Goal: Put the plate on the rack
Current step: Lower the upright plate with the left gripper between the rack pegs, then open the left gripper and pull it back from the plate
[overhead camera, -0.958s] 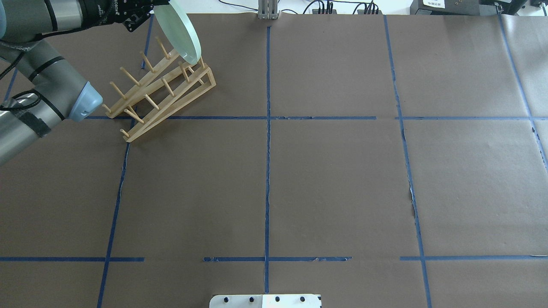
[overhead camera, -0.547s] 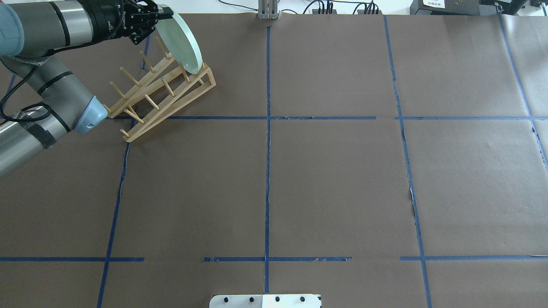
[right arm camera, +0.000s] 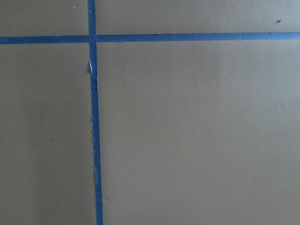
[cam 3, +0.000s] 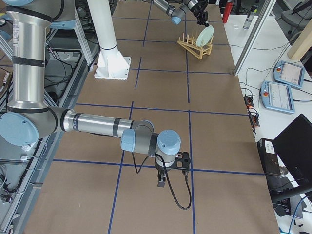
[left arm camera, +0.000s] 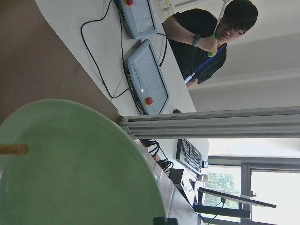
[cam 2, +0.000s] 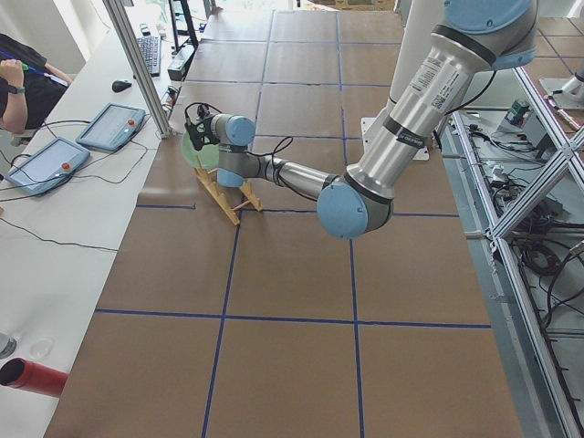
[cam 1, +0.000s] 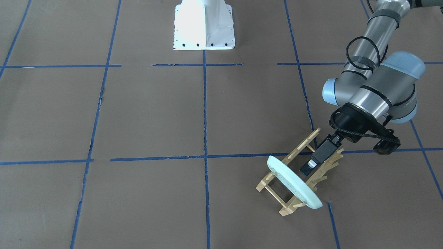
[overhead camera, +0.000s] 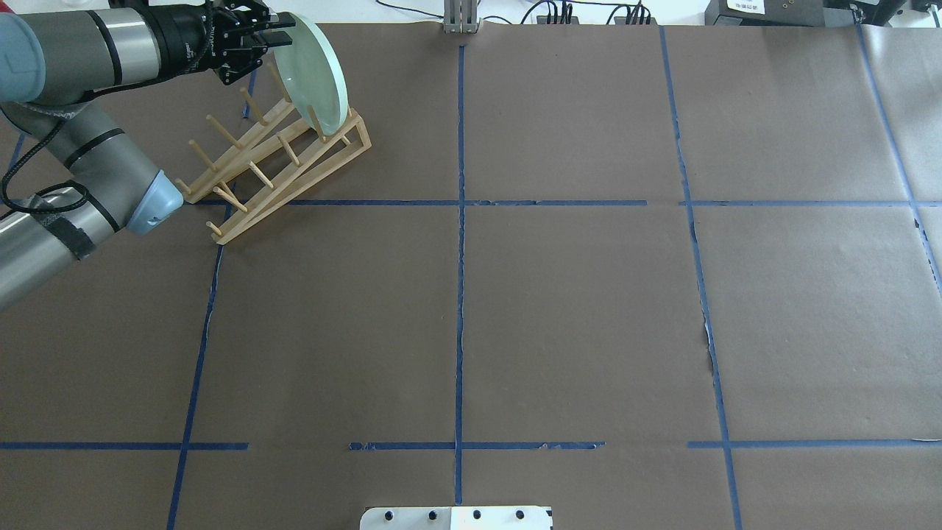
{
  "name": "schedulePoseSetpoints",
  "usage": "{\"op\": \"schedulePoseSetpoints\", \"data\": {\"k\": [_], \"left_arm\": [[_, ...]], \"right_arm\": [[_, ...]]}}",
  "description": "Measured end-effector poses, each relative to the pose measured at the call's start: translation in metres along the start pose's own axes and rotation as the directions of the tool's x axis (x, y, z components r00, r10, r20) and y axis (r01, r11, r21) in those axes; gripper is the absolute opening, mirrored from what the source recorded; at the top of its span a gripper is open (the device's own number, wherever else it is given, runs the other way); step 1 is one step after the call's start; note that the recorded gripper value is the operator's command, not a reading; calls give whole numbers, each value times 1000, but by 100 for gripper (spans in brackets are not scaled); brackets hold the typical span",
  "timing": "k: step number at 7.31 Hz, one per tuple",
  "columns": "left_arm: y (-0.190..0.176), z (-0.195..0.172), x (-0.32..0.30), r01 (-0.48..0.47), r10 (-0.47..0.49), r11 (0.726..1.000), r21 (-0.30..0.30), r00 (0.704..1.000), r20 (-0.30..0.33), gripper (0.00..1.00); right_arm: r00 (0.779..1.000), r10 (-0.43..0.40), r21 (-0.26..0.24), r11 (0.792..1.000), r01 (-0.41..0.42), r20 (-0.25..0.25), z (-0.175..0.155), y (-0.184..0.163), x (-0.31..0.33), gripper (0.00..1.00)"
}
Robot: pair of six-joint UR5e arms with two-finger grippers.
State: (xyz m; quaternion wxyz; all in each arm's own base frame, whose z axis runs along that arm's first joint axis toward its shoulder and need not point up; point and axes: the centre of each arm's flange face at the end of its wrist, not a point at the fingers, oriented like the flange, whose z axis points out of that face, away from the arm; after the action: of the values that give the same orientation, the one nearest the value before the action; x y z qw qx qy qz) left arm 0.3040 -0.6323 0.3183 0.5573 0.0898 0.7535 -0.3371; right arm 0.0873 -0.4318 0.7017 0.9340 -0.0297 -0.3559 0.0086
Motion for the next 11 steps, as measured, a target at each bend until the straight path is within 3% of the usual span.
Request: {"op": "schedulePoseSetpoints", "data": {"k": [3, 4, 5, 6, 8, 10, 11], "left_arm": [[-2, -2, -1, -59, 59, 998, -15, 998, 24, 100], [-3, -6, -13, -117, 125, 990, -73, 986, 112, 100], [-7, -19, -32, -196, 224, 970, -141, 949, 222, 100], [-13, -37, -51, -282, 334, 939, -197, 884, 327, 100], [-36, -77, -94, -418, 533, 845, -332, 694, 483, 100], [-72, -126, -119, -480, 688, 726, -493, 487, 538, 100], [-94, -159, -127, -495, 759, 649, -577, 380, 528, 100]], "right_arm": [[1000, 0, -1, 1000, 0, 0, 0, 0, 0, 100], [1000, 0, -1, 1000, 0, 0, 0, 0, 0, 100], [1000, 0, -1, 1000, 0, 0, 0, 0, 0, 100], [1000, 1, 0, 1000, -1, 0, 0, 0, 0, 100], [1000, 0, 0, 1000, 0, 0, 0, 0, 0, 100], [1000, 0, 0, 1000, 0, 0, 0, 0, 0, 100], [1000, 0, 1, 1000, 0, 0, 0, 0, 0, 100]]}}
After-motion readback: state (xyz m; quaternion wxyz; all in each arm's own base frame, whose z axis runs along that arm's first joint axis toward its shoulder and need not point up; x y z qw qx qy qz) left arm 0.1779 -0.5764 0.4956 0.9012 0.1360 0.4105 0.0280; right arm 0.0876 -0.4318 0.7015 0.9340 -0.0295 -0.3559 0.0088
